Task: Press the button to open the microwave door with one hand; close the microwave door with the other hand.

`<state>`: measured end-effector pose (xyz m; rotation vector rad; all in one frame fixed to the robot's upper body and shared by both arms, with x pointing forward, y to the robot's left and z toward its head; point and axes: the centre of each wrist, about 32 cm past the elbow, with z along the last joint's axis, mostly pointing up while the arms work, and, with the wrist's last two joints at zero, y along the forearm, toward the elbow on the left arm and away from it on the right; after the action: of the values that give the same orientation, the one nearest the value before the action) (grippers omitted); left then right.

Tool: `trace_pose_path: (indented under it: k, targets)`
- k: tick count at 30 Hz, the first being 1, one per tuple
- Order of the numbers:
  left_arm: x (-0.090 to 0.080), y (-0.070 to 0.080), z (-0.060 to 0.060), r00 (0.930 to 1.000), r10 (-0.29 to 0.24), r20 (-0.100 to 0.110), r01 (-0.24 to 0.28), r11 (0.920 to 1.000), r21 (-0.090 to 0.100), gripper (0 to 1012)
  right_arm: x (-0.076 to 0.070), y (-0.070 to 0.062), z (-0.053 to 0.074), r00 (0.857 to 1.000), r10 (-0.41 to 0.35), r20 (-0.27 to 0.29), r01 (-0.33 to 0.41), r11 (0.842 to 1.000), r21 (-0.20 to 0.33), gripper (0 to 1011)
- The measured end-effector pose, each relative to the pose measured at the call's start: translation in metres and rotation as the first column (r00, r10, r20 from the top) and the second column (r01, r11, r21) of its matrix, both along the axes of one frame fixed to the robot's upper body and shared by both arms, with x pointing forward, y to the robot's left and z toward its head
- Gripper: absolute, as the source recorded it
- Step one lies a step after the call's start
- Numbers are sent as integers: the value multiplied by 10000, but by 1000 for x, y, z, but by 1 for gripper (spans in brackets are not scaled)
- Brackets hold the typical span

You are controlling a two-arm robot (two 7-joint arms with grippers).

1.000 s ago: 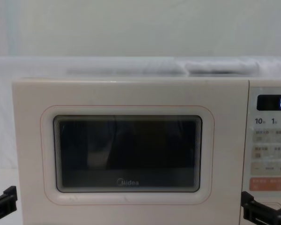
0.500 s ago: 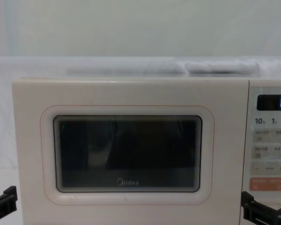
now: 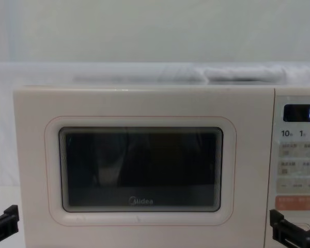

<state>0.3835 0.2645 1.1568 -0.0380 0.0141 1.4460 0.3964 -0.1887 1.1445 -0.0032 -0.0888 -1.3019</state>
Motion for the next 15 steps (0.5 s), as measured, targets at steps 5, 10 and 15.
trace_pose_path:
  k: [5,10,15]
  targets:
    - [0,0,0,10000,0,0,0,10000,-1,1001,0,0,0,10000,1,1,-1,10000,0,723]
    - [0,0,0,10000,0,-1,0,10000,-1,1001,0,0,0,10000,1,0,-1,10000,0,599]
    - [0,0,0,10000,0,0,0,10000,0,1001,0,0,0,10000,1,0,-1,10000,-1,415]
